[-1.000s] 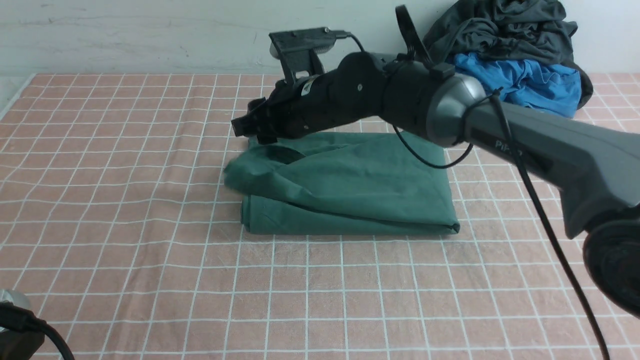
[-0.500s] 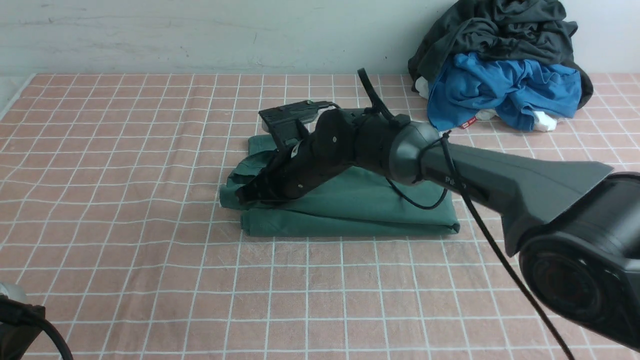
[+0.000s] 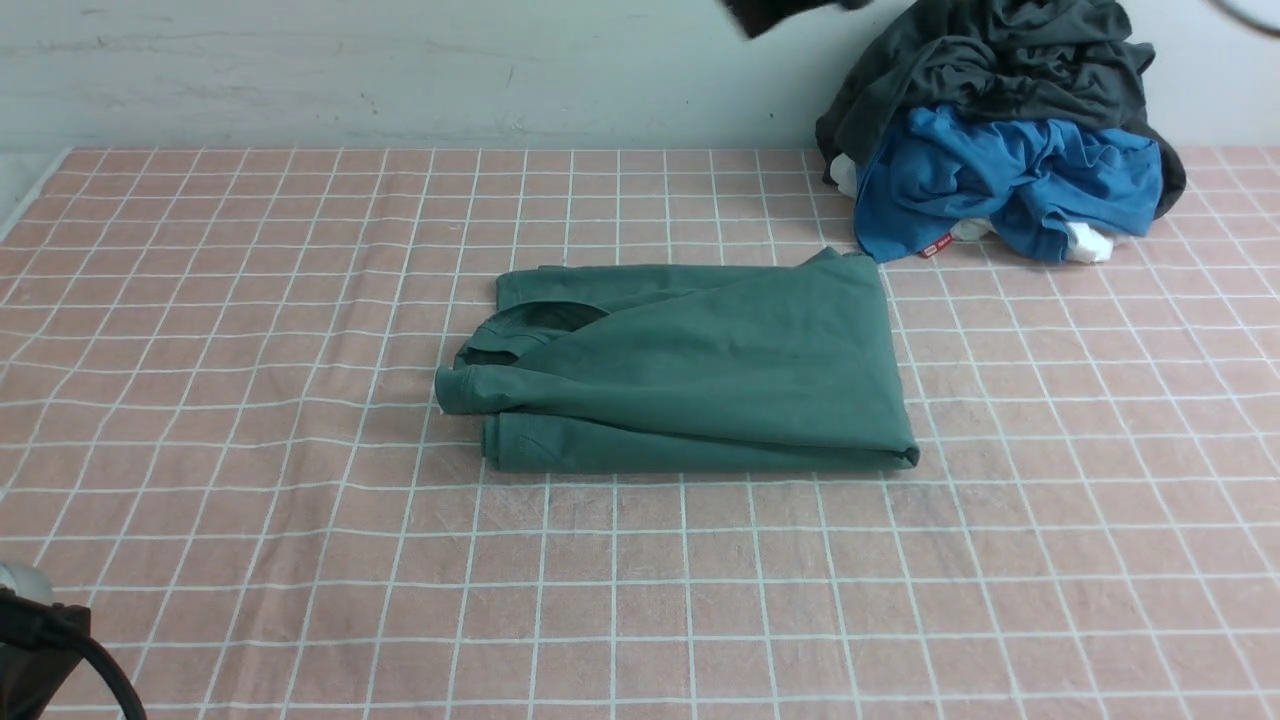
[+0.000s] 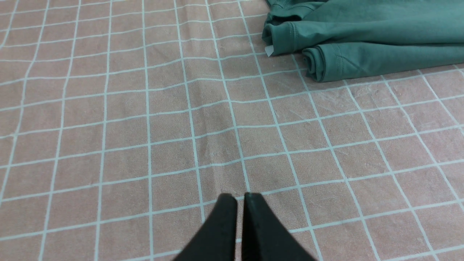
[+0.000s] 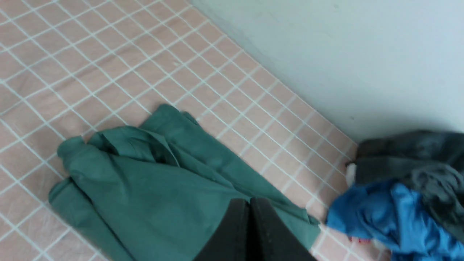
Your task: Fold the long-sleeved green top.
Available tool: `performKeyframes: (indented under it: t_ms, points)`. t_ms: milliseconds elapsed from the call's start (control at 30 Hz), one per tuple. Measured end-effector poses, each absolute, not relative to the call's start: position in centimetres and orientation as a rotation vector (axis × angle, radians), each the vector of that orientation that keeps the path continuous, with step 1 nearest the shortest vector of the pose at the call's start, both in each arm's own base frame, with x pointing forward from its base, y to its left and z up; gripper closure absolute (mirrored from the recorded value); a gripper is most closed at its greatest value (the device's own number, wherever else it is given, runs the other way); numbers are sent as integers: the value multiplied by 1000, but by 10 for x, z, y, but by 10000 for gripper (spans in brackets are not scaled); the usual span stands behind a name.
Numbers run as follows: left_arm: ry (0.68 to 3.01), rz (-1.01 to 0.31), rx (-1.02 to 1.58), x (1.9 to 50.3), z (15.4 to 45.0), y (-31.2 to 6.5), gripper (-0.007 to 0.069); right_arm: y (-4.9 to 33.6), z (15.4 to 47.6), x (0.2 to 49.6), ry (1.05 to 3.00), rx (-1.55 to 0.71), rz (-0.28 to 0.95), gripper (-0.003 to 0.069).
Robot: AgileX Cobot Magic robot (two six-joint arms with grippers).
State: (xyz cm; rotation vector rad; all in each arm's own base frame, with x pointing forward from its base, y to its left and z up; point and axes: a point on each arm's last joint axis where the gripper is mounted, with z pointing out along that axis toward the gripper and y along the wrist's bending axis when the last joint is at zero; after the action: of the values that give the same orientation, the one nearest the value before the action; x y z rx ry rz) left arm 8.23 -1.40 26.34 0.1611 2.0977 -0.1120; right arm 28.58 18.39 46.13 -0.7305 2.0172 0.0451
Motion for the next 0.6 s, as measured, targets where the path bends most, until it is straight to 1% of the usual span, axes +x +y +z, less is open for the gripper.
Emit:
performKeyframes:
  t_ms: [33,100,133,167,233,267,300,333,367,433,500,533,600]
  points:
    - [2098,-112,161,82,263,-14,609,178,460,277,2015,-708,61,671]
    - [2098,-112,161,82,263,-14,609,157,443,245,2006,-670,122,671]
    - [2098,-112,161,82,263,-14,609,154,429,237,2009,-660,150,671]
    - [2098,-112,161,82,263,-14,609,145,421,221,1964,-623,208,671]
    - [2098,-112,161,82,263,-14,609,134,395,203,1928,-590,267,671]
    - [2098,-112,161,82,263,-14,609,128,369,191,1926,-576,305,671]
    - [2098,-112,161,82,263,-14,609,124,353,183,1915,-561,335,671]
    - [2098,-112,161,82,263,-14,609,122,351,180,1908,-556,343,671]
    - [2098,-112,161,82,263,-14,609,117,327,171,1922,-539,376,671]
    - [2098,-112,161,82,263,-14,609,113,300,164,1971,-529,392,671]
    - [2098,-112,161,82,263,-14,609,112,287,162,2007,-521,397,671]
    - [2098,-112,161,82,263,-14,609,110,271,159,2060,-497,410,671]
    - [2098,-112,161,82,263,-14,609,107,256,155,2125,-456,429,671]
